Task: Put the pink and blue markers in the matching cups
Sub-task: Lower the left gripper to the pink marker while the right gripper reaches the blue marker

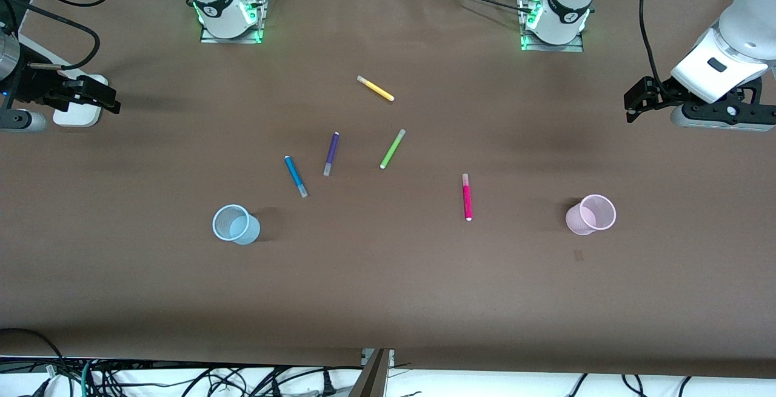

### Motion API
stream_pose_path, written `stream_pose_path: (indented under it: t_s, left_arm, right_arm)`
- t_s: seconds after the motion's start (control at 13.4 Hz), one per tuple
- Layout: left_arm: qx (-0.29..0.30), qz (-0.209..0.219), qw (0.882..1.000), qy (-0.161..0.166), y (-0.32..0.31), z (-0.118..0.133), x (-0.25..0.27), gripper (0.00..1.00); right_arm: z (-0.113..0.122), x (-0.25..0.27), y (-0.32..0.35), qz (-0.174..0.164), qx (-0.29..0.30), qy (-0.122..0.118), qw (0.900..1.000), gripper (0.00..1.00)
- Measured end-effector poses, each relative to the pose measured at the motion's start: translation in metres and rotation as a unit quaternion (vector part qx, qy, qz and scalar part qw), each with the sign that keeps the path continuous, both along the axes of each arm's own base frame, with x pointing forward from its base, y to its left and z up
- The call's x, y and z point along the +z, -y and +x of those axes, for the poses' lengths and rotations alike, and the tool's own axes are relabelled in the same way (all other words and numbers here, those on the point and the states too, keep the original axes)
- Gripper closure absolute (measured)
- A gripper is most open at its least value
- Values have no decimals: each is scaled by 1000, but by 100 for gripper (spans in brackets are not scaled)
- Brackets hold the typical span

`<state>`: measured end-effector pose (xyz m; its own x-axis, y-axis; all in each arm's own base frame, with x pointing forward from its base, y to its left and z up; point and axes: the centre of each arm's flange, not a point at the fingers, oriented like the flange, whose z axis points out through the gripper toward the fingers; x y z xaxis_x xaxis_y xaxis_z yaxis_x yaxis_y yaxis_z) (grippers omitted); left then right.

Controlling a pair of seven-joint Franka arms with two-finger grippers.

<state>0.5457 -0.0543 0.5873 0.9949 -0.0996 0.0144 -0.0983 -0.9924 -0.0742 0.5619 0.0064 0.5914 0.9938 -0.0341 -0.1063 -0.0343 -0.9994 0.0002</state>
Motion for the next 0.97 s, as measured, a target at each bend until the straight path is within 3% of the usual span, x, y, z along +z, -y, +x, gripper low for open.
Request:
stream_pose_path:
  t_s: [0.37,0.52,0.75,0.97]
  left_arm:
    - [0,0,1000,-2,0,0,0,0]
    - [-1,2,1000,-17,1,-2,-5,0]
    - [-20,10,996,-90,24,-8,-37,0]
    - [-61,16,987,-149,71,-7,-84,0]
  right_arm:
    - [3,-2,0,0,0,-1,1000,0]
    - [5,-1,-1,0,1,1,1000,0]
    - [12,-1,-13,2,11,5,1000,0]
    - [26,-36,-70,2,59,-12,998,0]
